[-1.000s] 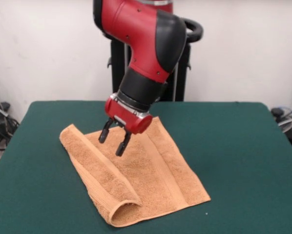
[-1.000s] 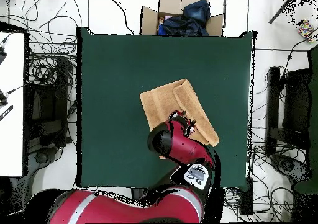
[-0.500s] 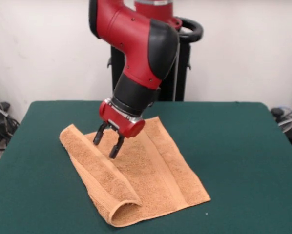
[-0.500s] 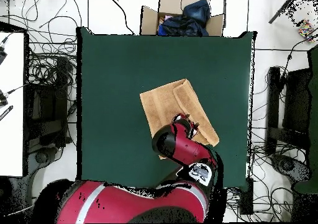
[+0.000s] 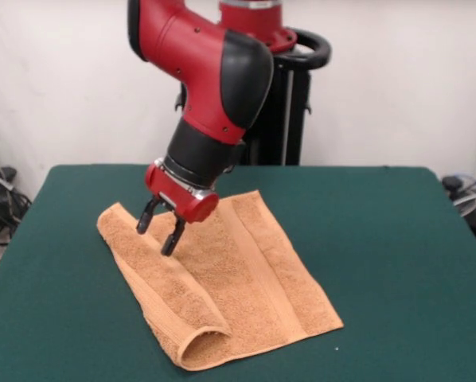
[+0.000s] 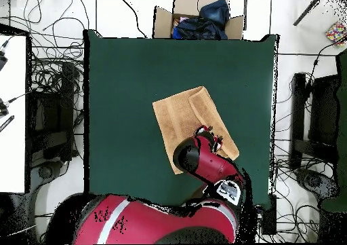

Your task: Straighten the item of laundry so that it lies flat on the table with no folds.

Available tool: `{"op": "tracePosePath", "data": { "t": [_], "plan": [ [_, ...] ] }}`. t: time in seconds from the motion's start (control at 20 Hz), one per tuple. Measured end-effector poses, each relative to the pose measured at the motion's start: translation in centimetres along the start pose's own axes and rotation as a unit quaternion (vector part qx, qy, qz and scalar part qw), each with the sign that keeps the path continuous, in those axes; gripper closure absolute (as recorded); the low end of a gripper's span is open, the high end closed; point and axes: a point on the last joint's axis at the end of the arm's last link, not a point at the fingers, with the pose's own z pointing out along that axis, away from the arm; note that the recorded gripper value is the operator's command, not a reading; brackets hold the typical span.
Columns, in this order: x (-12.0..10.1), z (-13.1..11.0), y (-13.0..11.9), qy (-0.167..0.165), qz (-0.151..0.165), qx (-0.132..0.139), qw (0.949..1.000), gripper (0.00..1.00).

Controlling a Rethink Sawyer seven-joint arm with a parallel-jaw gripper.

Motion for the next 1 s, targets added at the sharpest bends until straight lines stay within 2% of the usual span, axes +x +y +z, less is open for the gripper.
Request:
{"op": "tracePosePath", "data": {
  "t": [0.4,1.0],
  "plan": [
    [-0.2,0.0,-0.6,0.007,0.001,-0.001,1.0000,0.00],
    [-1.2,-2.7,-0.8,0.049,0.015,0.002,0.9987,0.00]
  ]
}}
